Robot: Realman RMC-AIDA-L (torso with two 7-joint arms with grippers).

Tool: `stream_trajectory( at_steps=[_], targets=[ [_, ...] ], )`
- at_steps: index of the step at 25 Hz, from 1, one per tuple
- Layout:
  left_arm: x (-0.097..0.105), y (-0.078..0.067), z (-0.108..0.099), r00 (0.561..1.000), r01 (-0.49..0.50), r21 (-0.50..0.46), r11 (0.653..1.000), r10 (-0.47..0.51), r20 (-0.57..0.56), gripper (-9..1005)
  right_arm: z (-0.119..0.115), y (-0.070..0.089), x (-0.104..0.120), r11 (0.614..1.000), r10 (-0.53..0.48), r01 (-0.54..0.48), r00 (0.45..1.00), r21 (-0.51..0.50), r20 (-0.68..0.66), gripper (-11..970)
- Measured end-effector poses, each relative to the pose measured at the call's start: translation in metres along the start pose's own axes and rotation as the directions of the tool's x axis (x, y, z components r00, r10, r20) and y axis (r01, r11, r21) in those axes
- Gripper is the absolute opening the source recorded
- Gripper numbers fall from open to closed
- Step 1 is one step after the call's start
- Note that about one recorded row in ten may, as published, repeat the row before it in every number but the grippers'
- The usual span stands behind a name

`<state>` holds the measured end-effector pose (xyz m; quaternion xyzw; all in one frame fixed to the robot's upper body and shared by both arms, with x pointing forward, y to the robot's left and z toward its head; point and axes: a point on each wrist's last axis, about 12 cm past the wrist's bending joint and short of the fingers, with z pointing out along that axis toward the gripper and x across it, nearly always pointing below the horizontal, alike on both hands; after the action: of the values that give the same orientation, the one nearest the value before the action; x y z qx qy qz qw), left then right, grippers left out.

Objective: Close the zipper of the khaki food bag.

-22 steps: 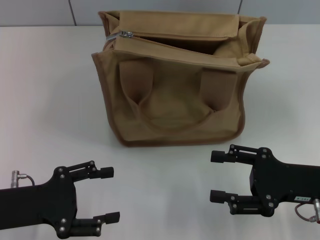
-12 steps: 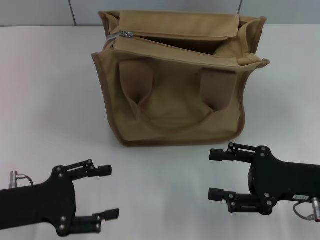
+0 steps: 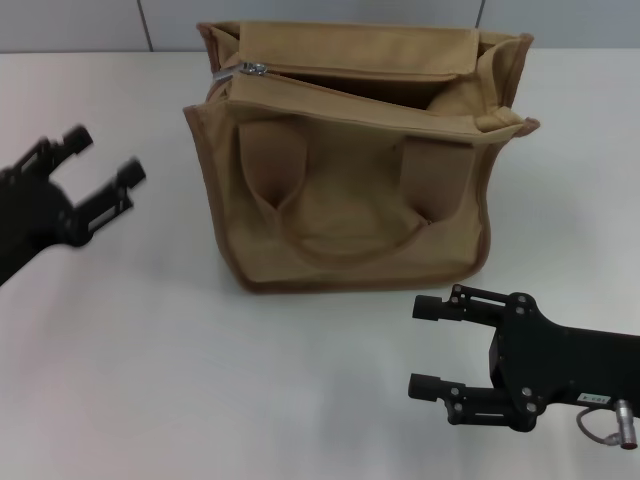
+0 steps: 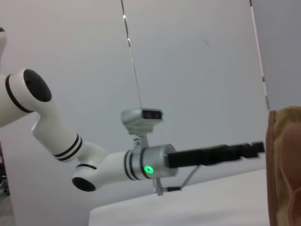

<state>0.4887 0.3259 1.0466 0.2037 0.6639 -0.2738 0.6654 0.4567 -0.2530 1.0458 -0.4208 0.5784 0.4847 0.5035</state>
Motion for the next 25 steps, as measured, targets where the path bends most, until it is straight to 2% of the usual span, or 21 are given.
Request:
stream_trajectory(
  at_steps=[3,4,8,15,16,18,22,25],
  targets=[
    [-0.003,0.003,0.027,1.0,-0.014,0.012,1.0,0.014,-0.014,796,0.003,0.0,0.001,1.0,0.0,0.0,1.0,0.005,0.01,741],
    [-0.003,0.003,0.027,1.0,-0.014,0.012,1.0,0.014,-0.014,795,0.003,0.0,0.001,1.0,0.0,0.0,1.0,0.005,0.01,741],
    [-0.009,-0.003,0.05,1.0,-0.024,0.094,0.995,0.025,-0.006,792,0.003,0.0,0.003,1.0,0.008,-0.008,1.0,0.02,0.008,739],
    [-0.013,-0.009,0.066,1.0,-0.02,0.151,0.988,0.019,0.009,787,0.006,-0.001,0.006,0.999,0.02,-0.02,1.0,0.031,0.002,736],
    [-0.016,-0.011,0.074,1.0,-0.013,0.163,0.987,0.009,0.024,787,0.006,-0.001,0.006,0.999,0.02,-0.02,1.0,0.032,0.0,735],
    [-0.017,-0.011,0.078,0.999,-0.004,0.147,0.989,-0.003,0.042,785,0.007,-0.002,0.005,0.999,0.019,-0.019,1.0,0.031,0.0,735],
    [-0.019,-0.006,0.082,0.994,0.046,0.056,0.997,-0.052,0.099,782,0.007,-0.003,0.005,0.999,0.019,-0.019,1.0,0.033,0.004,733],
    [-0.019,-0.005,0.082,0.992,0.055,0.047,0.997,-0.06,0.107,780,0.007,-0.002,0.005,0.999,0.022,-0.022,1.0,0.039,0.008,731]
  ],
)
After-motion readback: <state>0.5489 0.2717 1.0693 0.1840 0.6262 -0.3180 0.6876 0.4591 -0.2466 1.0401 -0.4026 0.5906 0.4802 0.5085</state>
